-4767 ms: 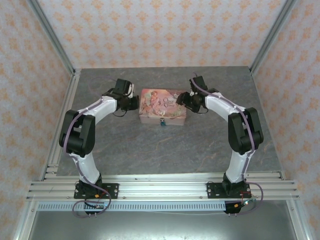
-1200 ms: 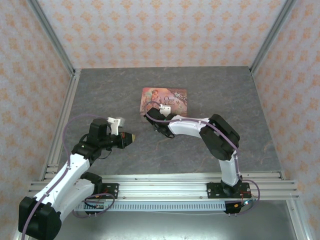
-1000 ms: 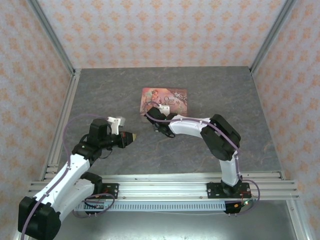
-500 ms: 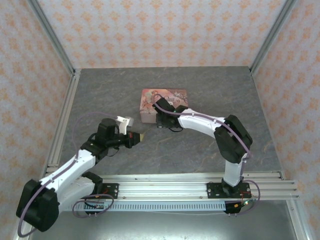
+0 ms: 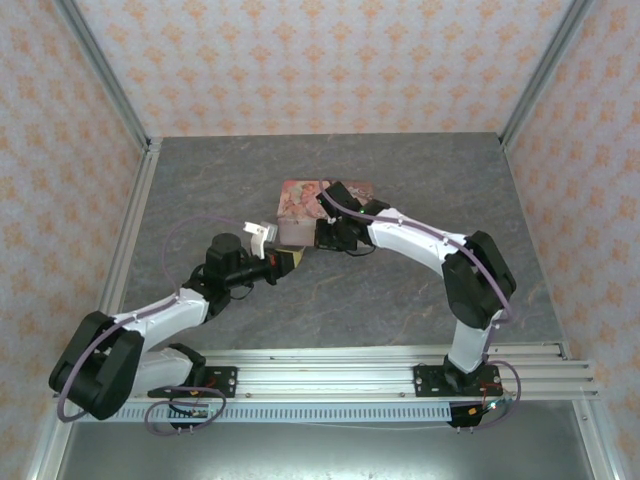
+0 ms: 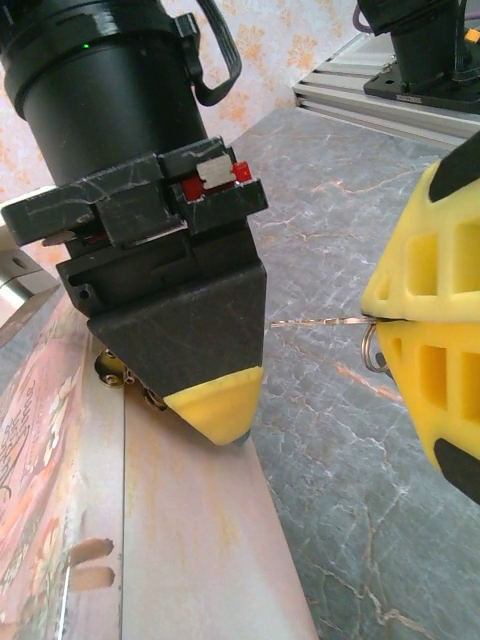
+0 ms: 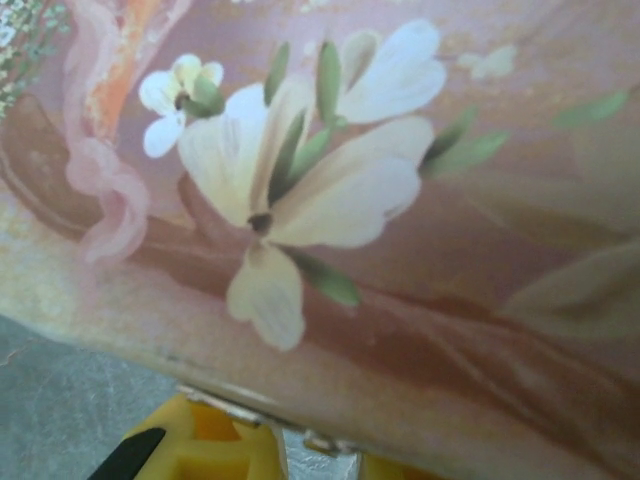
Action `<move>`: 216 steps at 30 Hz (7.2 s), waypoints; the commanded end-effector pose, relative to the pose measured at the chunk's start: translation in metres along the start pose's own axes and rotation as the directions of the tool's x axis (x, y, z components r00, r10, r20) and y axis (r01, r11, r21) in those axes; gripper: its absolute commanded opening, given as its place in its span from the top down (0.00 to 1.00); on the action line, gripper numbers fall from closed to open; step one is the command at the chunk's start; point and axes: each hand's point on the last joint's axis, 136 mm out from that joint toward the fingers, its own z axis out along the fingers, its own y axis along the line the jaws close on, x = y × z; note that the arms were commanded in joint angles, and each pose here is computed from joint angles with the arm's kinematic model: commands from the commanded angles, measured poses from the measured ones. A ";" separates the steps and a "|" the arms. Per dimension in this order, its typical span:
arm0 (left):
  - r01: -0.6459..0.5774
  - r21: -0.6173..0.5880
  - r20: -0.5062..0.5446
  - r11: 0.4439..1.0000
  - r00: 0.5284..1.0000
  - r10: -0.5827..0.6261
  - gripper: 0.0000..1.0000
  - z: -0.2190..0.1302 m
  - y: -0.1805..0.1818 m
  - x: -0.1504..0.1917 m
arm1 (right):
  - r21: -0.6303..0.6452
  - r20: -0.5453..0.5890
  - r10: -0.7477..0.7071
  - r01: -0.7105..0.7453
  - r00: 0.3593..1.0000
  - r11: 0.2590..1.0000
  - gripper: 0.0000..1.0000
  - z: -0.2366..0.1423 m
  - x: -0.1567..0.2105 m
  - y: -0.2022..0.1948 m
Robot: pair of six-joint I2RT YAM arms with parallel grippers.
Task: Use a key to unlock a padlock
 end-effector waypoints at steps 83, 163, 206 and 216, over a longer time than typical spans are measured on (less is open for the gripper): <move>-0.133 0.178 0.111 0.975 0.987 0.115 1.00 0.041 0.002 -0.026 | -0.382 -0.188 0.084 -0.152 0.979 0.911 1.00 -0.069 -0.024 0.031; -0.081 0.129 0.144 0.988 0.988 0.063 1.00 0.041 0.011 -0.032 | -0.393 -0.266 0.094 -0.197 0.959 0.898 1.00 -0.061 -0.008 0.029; 0.053 0.221 0.145 0.974 0.986 -0.087 1.00 0.058 -0.019 -0.058 | -0.372 -0.261 0.112 -0.207 0.959 0.905 1.00 -0.036 0.001 0.032; 0.034 0.184 0.131 0.982 0.990 -0.059 0.88 0.058 -0.010 -0.045 | -0.374 -0.244 0.122 -0.210 0.962 0.904 1.00 -0.040 -0.003 0.034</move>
